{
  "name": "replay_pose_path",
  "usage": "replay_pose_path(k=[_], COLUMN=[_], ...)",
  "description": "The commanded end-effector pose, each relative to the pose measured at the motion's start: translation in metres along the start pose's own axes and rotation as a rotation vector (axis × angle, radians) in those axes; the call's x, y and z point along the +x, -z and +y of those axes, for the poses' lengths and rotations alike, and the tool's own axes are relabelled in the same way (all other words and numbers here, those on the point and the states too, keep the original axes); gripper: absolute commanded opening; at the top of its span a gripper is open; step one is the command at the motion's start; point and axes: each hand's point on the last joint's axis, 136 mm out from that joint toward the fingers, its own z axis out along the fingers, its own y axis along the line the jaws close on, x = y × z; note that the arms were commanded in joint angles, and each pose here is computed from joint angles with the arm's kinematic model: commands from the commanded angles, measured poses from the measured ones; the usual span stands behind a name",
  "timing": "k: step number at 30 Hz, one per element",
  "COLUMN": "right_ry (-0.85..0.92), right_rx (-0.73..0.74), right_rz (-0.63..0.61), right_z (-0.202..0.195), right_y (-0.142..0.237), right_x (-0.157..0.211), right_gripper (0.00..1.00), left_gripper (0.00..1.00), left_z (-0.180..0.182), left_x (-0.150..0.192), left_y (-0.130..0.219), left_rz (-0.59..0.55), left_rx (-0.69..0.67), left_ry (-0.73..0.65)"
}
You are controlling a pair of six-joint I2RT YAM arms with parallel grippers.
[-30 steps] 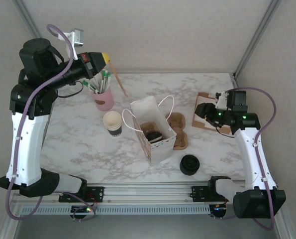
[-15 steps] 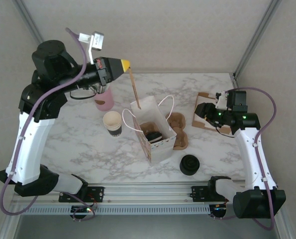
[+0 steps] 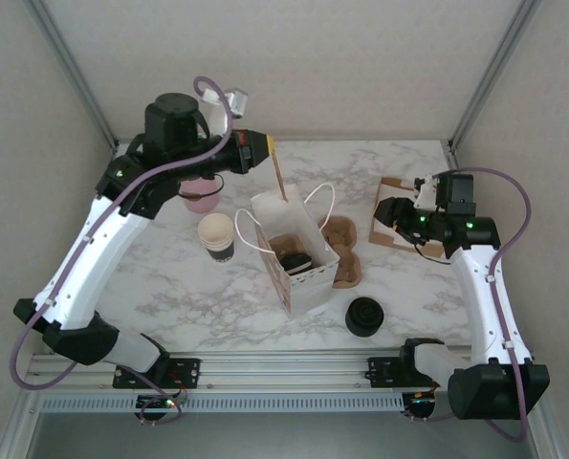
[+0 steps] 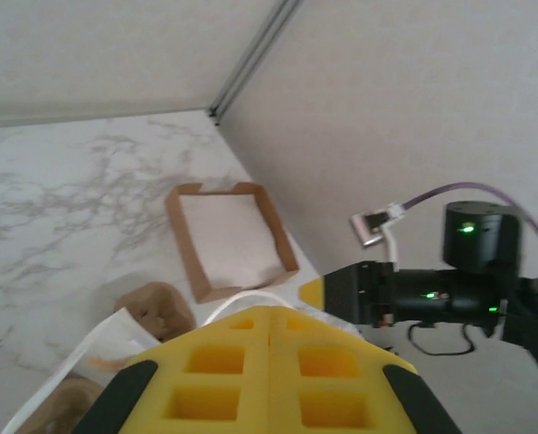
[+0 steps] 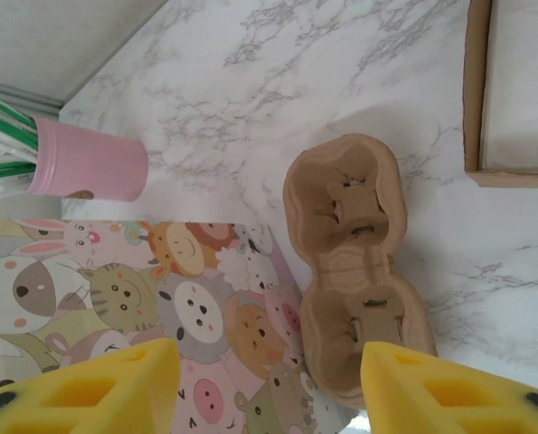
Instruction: Pack the takeout coffee
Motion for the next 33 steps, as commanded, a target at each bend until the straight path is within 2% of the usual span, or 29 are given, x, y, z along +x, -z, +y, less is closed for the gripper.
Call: replay_pose_path(k=[1,4,5,6,8,10,11,16,20,24,29,33], right_ry=[-0.005,-0.01,-0.01,-0.01,-0.012,-0.011,-0.011,-0.006,-0.013,-0.024,-0.023,-0.028], right_rx=[-0.005,0.003,0.004,0.006,0.01,0.017,0.024,0.055,0.129,0.295,0.471,0.557], right_rz=[0.007,0.008,0.011,0.013,0.017,0.016,0.018,0.012,0.006,0.0,0.017,0.043], right_z=[-0.004,-0.007,-0.008,-0.008,-0.01,-0.011,-0.012,-0.017,-0.029,-0.058,-0.095,-0.121], right_y=[-0.004,-0.007,-0.009,-0.01,-0.012,-0.012,-0.013,-0.014,-0.016,-0.02,-0.033,-0.049], right_x=[0.003,0.002,0.003,0.002,0.002,0.0,0.0,-0.004,-0.01,-0.021,-0.035,-0.047], right_gripper=[0.56,0.56,0.56,0.57,0.58,0.59,0.6,0.6,0.61,0.61,0.61,0.6], left_gripper=[0.0,0.0,0.03,0.14,0.24,0.39,0.43,0.47,0.53,0.75,0.97,1.0], left_z=[0.013,0.005,0.001,-0.004,-0.014,-0.024,-0.029,-0.048,-0.031,0.003,0.049,0.089], left_x=[0.022,0.048,0.053,0.058,0.06,0.057,0.057,0.06,0.061,0.056,0.042,0.041], left_y=[-0.028,-0.046,-0.049,-0.05,-0.047,-0.037,-0.033,-0.011,-0.007,0.001,0.028,0.043], left_rz=[0.057,0.119,0.132,0.144,0.146,0.137,0.135,0.135,0.116,0.058,-0.055,-0.095], left_rx=[-0.027,0.012,0.019,0.031,0.051,0.08,0.099,0.197,0.115,-0.003,-0.102,-0.164], left_ry=[-0.038,-0.036,-0.04,-0.044,-0.054,-0.058,-0.058,-0.043,-0.048,-0.035,0.023,0.087])
